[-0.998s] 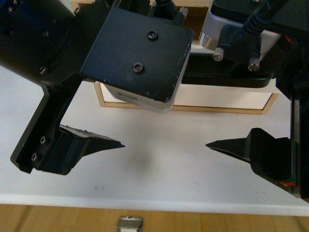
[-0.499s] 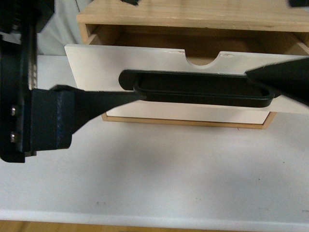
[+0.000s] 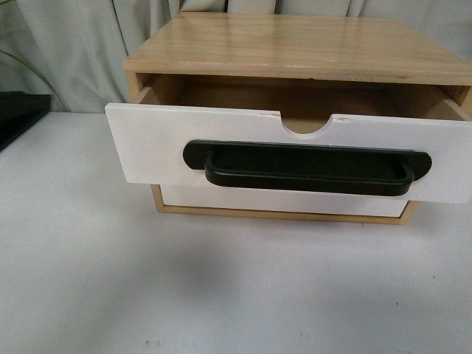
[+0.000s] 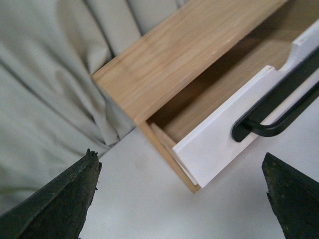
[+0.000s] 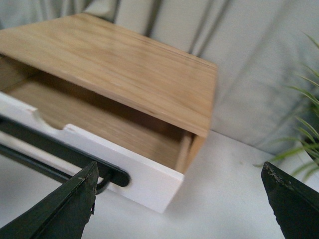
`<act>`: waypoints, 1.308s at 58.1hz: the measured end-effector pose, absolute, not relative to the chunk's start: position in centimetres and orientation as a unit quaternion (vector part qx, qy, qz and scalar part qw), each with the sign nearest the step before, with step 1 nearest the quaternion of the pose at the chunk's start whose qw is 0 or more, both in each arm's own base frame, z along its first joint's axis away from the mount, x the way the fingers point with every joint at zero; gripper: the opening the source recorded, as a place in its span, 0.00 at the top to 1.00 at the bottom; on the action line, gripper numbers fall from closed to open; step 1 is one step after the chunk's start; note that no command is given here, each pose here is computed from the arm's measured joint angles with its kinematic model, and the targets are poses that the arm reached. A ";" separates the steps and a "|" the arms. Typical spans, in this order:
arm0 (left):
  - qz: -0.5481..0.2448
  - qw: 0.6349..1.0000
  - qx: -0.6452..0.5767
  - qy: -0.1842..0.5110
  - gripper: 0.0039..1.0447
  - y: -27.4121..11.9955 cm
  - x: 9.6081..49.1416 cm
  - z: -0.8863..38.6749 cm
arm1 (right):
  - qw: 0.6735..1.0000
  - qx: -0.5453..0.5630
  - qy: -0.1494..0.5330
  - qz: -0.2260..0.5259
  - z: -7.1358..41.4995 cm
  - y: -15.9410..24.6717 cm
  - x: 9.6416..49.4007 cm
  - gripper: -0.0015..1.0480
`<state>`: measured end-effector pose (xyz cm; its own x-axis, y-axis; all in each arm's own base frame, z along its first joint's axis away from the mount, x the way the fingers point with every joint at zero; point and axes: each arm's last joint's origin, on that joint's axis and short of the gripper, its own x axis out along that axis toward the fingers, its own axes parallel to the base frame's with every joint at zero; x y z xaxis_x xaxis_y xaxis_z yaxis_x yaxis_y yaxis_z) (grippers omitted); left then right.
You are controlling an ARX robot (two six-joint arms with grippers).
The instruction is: Pull drawer
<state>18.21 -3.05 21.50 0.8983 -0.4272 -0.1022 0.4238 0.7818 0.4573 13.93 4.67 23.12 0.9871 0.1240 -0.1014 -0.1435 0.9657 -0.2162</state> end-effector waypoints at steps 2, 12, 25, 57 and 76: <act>-0.189 0.959 0.212 0.007 0.06 -2.2 17.8 21.3 | 0.994 -0.092 0.040 0.042 22.7 4.4 13.4 0.09; -0.056 0.998 0.029 0.017 0.06 0.4 17.1 20.5 | 0.999 0.010 0.012 -0.042 20.9 3.7 11.8 0.09; -0.048 0.996 -0.074 0.019 0.06 0.4 17.2 20.5 | 0.999 0.027 0.013 -0.041 20.7 3.8 11.8 0.09; 0.001 1.000 -0.004 0.003 0.96 0.0 13.7 18.0 | 1.000 0.000 0.010 0.018 17.9 0.6 10.4 0.99; 0.001 1.000 -0.003 -0.004 0.96 0.0 12.4 16.9 | 1.000 0.000 0.001 0.002 16.5 0.0 9.8 0.99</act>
<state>12.39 0.02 16.91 1.0000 0.0011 0.0074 -0.0011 1.0000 -0.0067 9.77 0.03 16.52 1.0000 0.0031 -0.0013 -0.0031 1.0000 0.0002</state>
